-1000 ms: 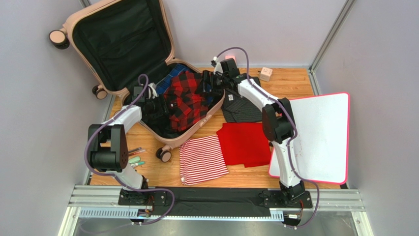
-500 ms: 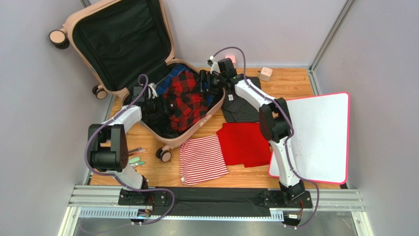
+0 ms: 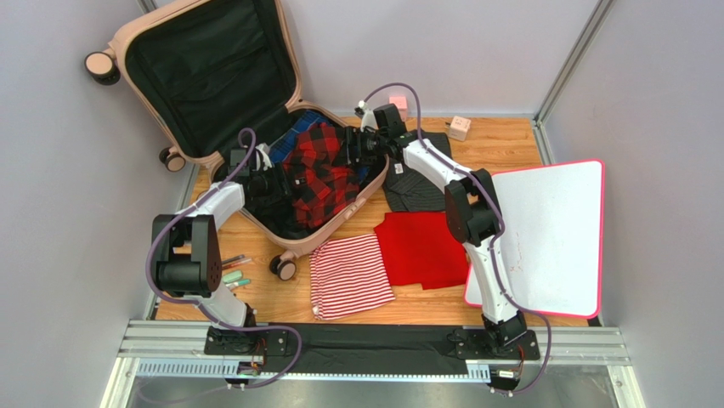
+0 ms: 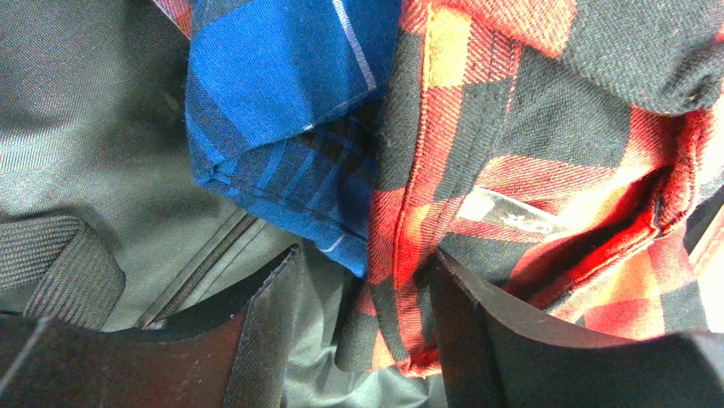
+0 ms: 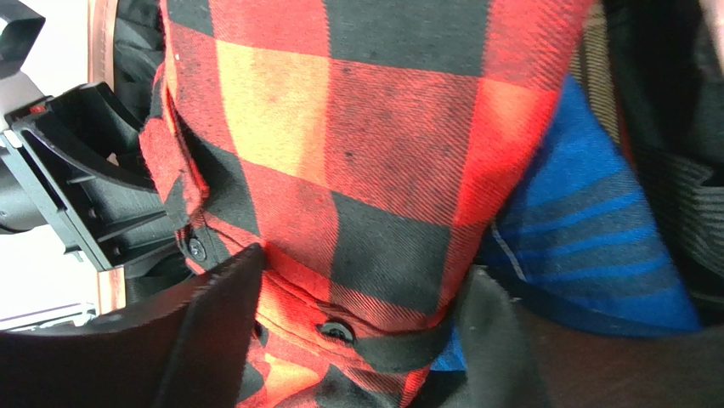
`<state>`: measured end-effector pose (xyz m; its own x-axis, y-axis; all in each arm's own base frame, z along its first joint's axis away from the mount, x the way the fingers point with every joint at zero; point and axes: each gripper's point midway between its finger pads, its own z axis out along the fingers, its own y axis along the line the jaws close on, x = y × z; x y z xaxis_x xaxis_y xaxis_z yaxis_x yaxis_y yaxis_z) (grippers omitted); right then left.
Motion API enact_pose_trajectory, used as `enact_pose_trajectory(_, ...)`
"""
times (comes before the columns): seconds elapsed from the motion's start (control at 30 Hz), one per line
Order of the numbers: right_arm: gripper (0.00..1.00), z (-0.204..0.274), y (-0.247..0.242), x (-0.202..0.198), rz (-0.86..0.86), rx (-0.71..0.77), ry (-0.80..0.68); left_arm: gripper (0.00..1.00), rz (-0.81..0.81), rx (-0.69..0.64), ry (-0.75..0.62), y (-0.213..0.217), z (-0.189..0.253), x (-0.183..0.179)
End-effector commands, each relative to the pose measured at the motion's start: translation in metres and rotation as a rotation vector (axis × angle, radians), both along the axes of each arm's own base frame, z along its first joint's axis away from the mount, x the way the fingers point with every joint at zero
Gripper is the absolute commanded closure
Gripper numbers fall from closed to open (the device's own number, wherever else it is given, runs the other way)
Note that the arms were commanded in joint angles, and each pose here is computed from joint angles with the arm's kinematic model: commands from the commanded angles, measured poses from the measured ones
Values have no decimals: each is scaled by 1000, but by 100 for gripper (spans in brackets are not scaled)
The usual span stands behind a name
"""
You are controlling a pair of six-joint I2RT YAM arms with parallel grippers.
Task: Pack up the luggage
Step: Place the clothes in the luggage.
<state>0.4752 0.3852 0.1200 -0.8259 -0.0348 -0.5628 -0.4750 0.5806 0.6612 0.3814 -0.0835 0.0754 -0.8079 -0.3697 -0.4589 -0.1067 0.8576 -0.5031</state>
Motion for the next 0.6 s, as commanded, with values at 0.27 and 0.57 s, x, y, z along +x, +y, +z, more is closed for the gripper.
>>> enact_pose_trajectory(0.27,67,30,8,-30,14,-32,-6,36,7,-5,-60,2,26,13)
enact_pose_trajectory(0.57,100,82,11,-39,-1,-128,-81,23,28,18,-110,7,59,11)
